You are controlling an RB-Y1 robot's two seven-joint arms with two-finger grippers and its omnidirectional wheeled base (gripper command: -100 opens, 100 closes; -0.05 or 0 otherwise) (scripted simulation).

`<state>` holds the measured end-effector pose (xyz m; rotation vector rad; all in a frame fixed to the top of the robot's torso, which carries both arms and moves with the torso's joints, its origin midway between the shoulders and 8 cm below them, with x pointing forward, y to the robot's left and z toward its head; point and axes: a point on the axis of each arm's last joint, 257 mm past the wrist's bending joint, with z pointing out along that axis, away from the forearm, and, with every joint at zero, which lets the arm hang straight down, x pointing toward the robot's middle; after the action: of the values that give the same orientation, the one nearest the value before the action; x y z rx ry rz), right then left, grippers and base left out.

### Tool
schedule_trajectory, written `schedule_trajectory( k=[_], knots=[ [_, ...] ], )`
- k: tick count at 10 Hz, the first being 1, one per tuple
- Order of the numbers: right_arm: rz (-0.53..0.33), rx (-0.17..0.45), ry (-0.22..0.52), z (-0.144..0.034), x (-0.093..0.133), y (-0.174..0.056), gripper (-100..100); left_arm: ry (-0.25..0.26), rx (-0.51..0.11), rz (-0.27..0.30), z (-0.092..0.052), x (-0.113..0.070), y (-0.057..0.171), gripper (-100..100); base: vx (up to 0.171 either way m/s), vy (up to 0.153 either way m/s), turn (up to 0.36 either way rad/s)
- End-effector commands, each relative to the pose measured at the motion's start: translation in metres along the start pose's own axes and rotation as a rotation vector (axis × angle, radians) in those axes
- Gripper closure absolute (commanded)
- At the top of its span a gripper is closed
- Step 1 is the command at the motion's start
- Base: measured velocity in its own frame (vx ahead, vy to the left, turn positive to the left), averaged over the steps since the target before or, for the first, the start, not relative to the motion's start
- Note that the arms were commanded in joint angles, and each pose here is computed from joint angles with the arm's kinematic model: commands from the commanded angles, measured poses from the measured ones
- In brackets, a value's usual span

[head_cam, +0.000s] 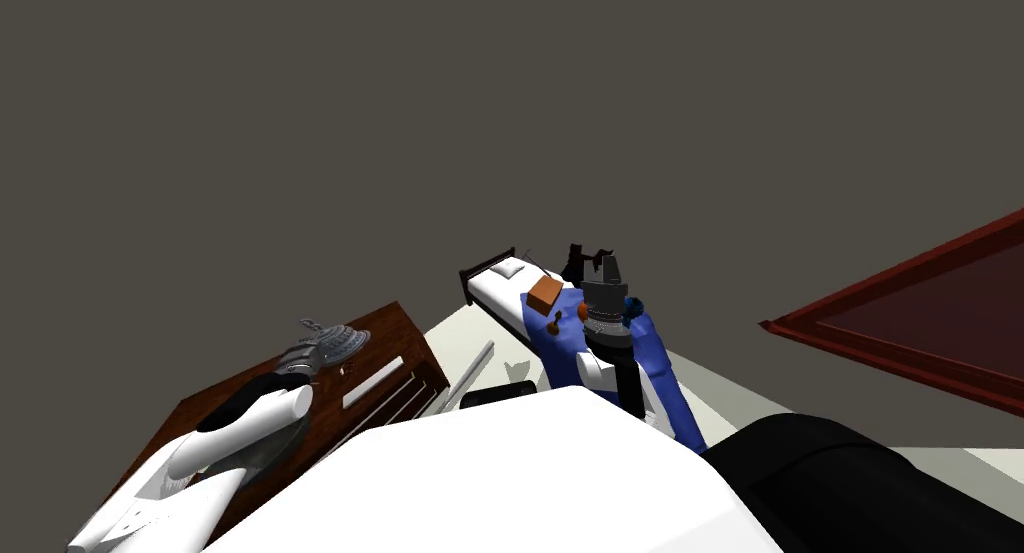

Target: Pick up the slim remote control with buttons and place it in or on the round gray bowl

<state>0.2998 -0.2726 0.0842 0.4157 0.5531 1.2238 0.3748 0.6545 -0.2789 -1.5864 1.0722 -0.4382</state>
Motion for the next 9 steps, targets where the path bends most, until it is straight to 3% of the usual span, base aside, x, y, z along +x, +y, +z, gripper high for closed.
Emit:
schedule_trajectory(
  k=[1, 2, 3, 4, 6, 7, 9],
  knots=[
    [0.000, 0.000, 0.000, 0.000, 0.000, 0.000, 0, -0.015, -0.052, -0.008, 0.001, -0.011, 0.015, -100, 0.010, -0.002, -0.179],
    [0.000, 0.000, 0.000, 0.000, 0.000, 0.000, 0, -0.040, -0.111, -0.029, 0.003, -0.026, 0.035, -100, 0.016, -0.001, -0.289],
    [0.000, 0.000, 0.000, 0.000, 0.000, 0.000, 0, -0.042, -0.132, -0.030, 0.002, -0.027, 0.042, -100, 0.013, 0.005, -0.127],
    [0.000, 0.000, 0.000, 0.000, 0.000, 0.000, 0, -0.062, -0.197, -0.054, 0.002, -0.039, 0.064, -100, 0.019, 0.009, -0.219],
    [0.000, 0.000, 0.000, 0.000, 0.000, 0.000, 0, -0.066, -0.221, -0.057, 0.001, -0.041, 0.075, -100, 0.012, 0.009, -0.062],
    [0.000, 0.000, 0.000, 0.000, 0.000, 0.000, 0, -0.086, -0.300, -0.085, -0.004, -0.052, 0.104, -100, 0.016, 0.010, -0.191],
    [0.000, 0.000, 0.000, 0.000, 0.000, 0.000, 0, -0.099, -0.380, -0.115, -0.010, -0.059, 0.132, -100, 0.029, 0.042, -0.252]
  ],
)
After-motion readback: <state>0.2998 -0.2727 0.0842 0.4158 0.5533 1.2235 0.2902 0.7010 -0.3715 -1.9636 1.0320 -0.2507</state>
